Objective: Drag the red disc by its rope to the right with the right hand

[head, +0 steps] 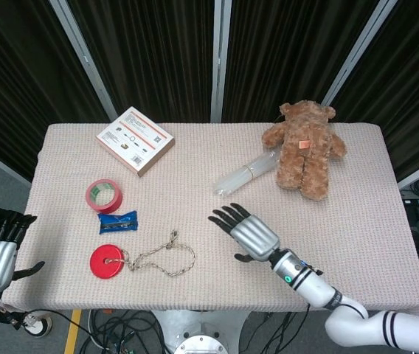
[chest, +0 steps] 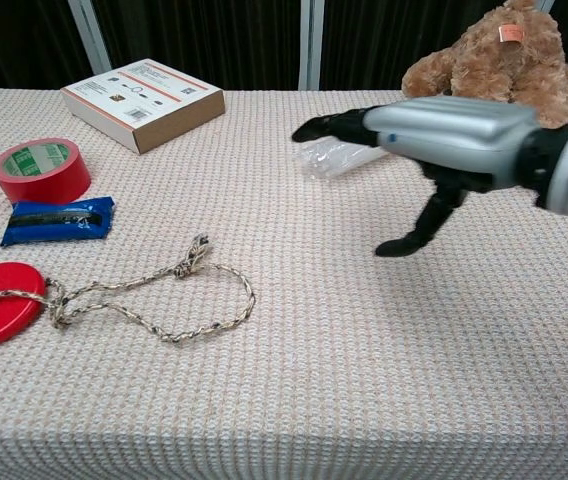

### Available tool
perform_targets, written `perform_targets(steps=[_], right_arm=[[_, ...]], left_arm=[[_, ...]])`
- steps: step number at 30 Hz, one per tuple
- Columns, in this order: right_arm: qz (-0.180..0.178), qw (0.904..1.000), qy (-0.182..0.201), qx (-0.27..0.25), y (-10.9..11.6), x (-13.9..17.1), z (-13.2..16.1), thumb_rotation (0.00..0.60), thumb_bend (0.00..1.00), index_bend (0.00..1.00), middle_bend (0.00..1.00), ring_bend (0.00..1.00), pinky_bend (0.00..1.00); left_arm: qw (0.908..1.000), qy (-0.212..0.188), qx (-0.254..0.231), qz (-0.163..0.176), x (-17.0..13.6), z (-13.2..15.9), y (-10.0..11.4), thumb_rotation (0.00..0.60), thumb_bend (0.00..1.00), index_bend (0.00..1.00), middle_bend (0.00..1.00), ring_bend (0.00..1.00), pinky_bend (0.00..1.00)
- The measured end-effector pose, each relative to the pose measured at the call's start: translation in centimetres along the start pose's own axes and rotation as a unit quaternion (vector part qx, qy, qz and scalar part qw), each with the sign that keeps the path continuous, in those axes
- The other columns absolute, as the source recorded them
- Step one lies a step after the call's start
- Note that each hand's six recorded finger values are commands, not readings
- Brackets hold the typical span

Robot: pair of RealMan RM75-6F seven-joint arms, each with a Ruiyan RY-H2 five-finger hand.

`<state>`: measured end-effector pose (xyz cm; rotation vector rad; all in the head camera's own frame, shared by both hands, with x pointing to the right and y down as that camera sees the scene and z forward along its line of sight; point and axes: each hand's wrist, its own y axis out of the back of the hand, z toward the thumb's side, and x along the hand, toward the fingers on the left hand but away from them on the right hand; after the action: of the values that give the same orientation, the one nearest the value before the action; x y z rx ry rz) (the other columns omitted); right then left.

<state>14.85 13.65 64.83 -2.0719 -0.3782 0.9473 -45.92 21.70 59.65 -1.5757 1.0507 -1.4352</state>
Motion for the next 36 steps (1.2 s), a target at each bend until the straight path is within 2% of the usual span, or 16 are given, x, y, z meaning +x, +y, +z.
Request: perform_targets(steps=[7,16,25,36], right_arm=[[0.032,0.9988,0.035,-0.007,-1.7,-6.3,3.9,0.600,0.11,0.00,0.09,0.00,0.00],[0.057,0.9968,0.056,0.004,-3.6,-10.4,7.2,0.600,0.13,0.00,0.10,0.00,0.00],[0.062,0.9968,0.046,0.021,-5.6,-11.6,8.2,0.600,0.17,0.09,0.18,0.00,0.00],[0.051,0.9972,0.044,0.031,-6.2,-11.8,8.3,0.600,0.18,0.27,0.33,0.00,0.00]], left_arm=[[1.0000,0.004,0.000,0.002,-0.2,-0.5,0.2,0.600,0.02,0.14,0.13,0.02,0.12],[0.9999,0.011,-0.001,0.003,-0.4,-1.2,0.3,0.600,0.02,0.14,0.13,0.02,0.12],[0.9998,0.020,-0.005,0.006,-0.7,-2.1,0.4,0.600,0.02,0.14,0.13,0.02,0.12],[0.9997,0.024,-0.008,0.006,-0.9,-2.5,0.2,0.600,0.02,0.14,0.13,0.02,0.12]])
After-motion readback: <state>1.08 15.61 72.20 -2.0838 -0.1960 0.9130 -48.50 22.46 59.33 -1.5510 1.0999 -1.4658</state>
